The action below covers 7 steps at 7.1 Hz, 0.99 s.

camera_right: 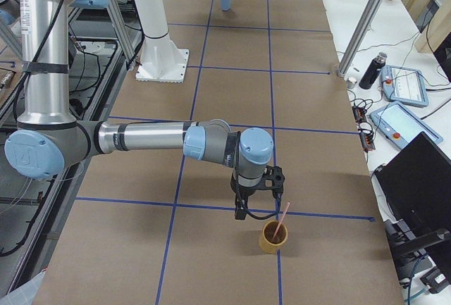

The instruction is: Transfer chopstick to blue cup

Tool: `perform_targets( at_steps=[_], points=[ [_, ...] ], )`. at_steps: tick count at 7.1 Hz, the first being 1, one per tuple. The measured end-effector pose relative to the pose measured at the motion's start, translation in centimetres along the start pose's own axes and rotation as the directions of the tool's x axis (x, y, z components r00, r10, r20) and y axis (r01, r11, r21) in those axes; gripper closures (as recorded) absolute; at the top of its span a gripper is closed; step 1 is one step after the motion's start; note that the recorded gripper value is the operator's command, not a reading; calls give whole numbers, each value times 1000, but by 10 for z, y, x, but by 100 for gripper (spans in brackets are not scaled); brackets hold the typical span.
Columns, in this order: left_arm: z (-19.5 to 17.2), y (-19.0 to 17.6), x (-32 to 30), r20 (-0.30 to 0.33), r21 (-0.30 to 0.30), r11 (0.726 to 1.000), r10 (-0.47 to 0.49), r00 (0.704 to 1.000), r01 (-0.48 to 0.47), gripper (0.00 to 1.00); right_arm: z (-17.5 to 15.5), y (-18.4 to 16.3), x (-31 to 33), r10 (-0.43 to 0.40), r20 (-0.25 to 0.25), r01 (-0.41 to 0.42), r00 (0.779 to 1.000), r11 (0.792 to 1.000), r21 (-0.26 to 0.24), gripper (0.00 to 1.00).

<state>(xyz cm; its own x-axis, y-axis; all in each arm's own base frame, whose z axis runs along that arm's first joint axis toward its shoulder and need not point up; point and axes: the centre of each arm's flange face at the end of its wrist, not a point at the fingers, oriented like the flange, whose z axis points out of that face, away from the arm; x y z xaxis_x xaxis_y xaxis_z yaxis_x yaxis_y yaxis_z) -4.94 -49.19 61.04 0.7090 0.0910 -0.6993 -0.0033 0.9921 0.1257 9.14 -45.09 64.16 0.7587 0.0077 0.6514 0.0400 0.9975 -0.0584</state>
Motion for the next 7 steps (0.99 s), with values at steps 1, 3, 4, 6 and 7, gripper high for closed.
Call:
perform_targets(
  at_steps=[1,3,4,6,7],
  points=[
    [0,0,0,0,0,1000,1,1000,-1,2,0,0,0,0,0,0,1000,1000,1,0],
    [2,2,-2,1,-3,1000,1,1000,-1,2,-1,-1,-1,-2,0,2,1000,1000,3,0],
    [3,3,-3,1,-4,1000,0,1000,0,2,-2,-1,-1,-2,0,2,1000,1000,3,0],
    [-1,2,1,1,2,1000,6,1000,-6,2,-3,-1,-3,-4,6,4,1000,1000,7,0],
    [-3,2,4,1,9,1000,10,1000,-10,2,-6,-2,-7,-9,20,9,1000,1000,14,0]
  ],
)
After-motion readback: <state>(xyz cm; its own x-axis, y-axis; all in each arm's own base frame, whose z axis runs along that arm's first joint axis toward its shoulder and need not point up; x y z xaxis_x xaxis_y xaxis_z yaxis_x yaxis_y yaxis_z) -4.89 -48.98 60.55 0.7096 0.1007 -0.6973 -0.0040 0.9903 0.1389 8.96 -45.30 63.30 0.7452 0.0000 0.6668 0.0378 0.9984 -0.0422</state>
